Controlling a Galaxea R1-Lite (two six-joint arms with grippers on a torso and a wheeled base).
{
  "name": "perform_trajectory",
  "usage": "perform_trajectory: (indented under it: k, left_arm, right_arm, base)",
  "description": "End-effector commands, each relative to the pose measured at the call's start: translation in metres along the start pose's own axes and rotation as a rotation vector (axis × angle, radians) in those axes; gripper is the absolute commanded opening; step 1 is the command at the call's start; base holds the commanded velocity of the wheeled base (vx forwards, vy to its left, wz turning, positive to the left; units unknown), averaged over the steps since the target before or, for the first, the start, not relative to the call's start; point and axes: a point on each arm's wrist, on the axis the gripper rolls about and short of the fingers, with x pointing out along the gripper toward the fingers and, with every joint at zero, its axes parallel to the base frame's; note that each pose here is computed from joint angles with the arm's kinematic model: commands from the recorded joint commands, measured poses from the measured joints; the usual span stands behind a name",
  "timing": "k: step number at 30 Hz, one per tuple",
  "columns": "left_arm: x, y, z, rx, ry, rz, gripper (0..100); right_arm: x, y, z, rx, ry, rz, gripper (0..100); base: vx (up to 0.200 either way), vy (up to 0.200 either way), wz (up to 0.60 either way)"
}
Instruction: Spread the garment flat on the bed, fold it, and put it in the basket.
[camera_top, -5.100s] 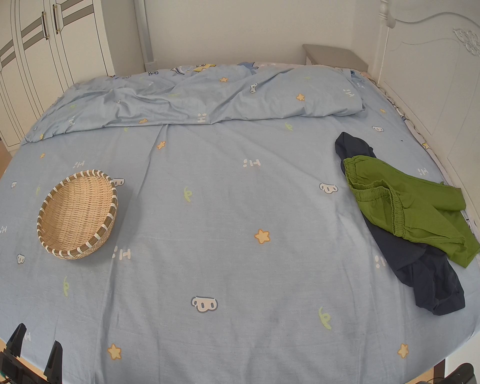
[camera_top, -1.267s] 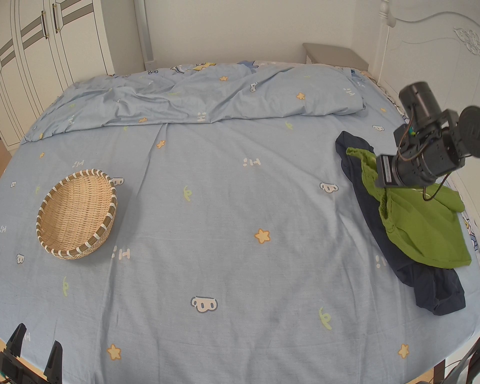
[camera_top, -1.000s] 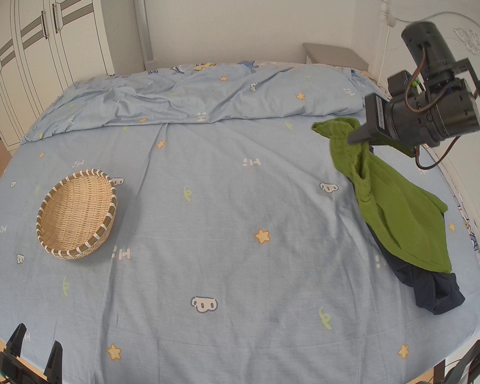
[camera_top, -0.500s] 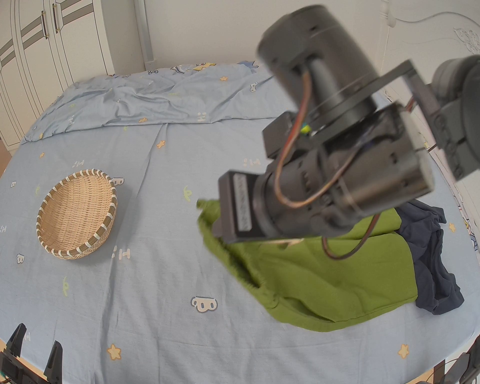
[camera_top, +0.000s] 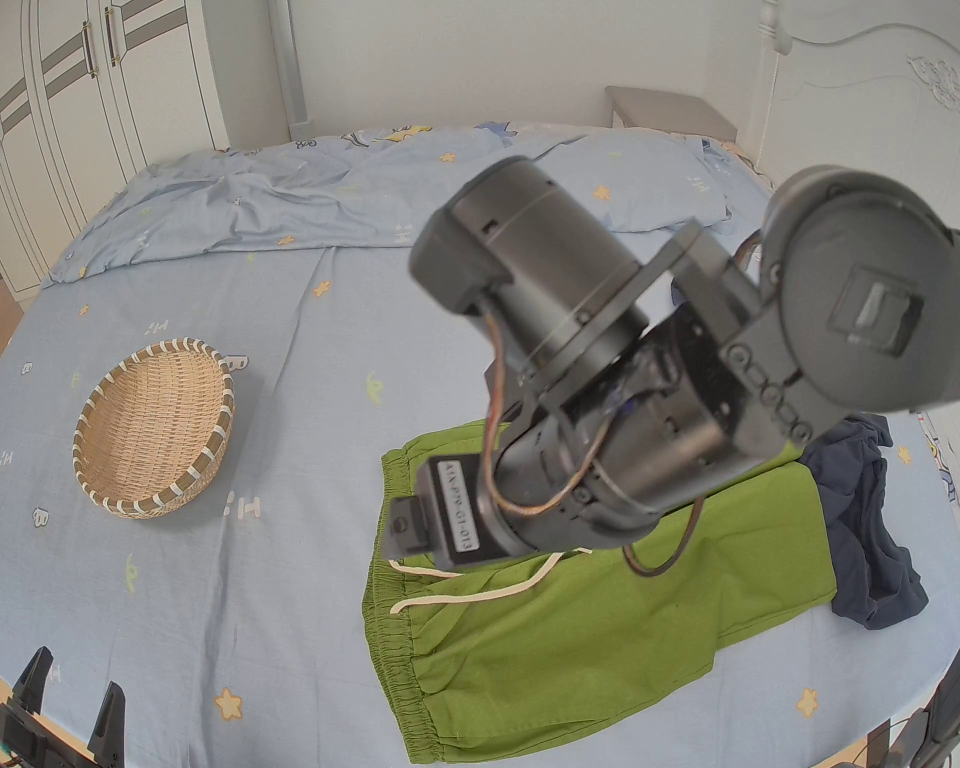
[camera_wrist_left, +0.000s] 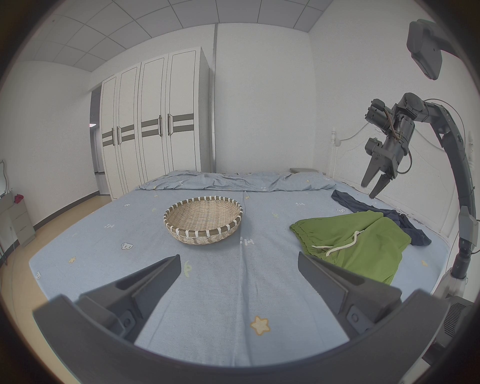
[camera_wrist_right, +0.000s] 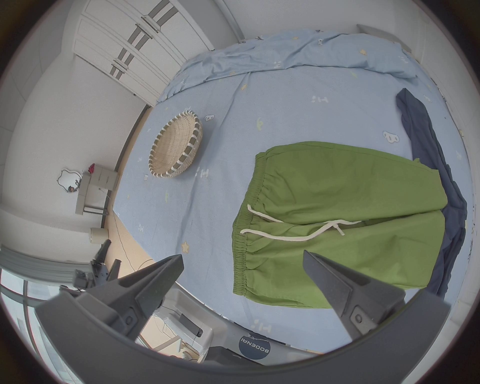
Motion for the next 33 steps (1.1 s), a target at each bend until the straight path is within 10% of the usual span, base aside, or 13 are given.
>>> perform_trajectory:
  k: [1,11,23,27,29,33]
  left_arm:
    - [0.001,0.0,-0.005,0.0,0.01,0.0,100]
    - [0.001,0.0,-0.005,0.012,0.01,-0.01,100]
    - [0.0,0.0,-0.002,0.084,-0.008,-0.009,100]
    - [-0.032,0.002,0.112,-0.155,-0.317,-0.111,100]
    - [-0.022,0.004,0.162,-0.328,-0.181,-0.229,100]
    - [0.007,-0.005,0.151,-0.342,0.266,-0.543,100]
  right_arm:
    - [-0.099,-0.058,0.016,0.133,-0.158,0.101,100]
    - [-0.181,-0.175,-0.041,0.321,-0.272,0.262,100]
    - [-0.177,-0.197,-0.088,0.363,-0.396,0.292,100]
    - [-0.168,-0.199,-0.098,0.353,-0.402,0.286,100]
    - [-0.164,-0.2,-0.1,0.342,-0.425,0.291,100]
    - [-0.153,-0.202,-0.102,0.332,-0.448,0.293,100]
  base:
    - [0.0,0.0,0.0]
    - [0.0,0.0,0.0]
    - [0.0,0.0,0.0]
    - [0.0,0.0,0.0]
    - [0.0,0.0,0.0]
    - [0.0,0.0,0.0]
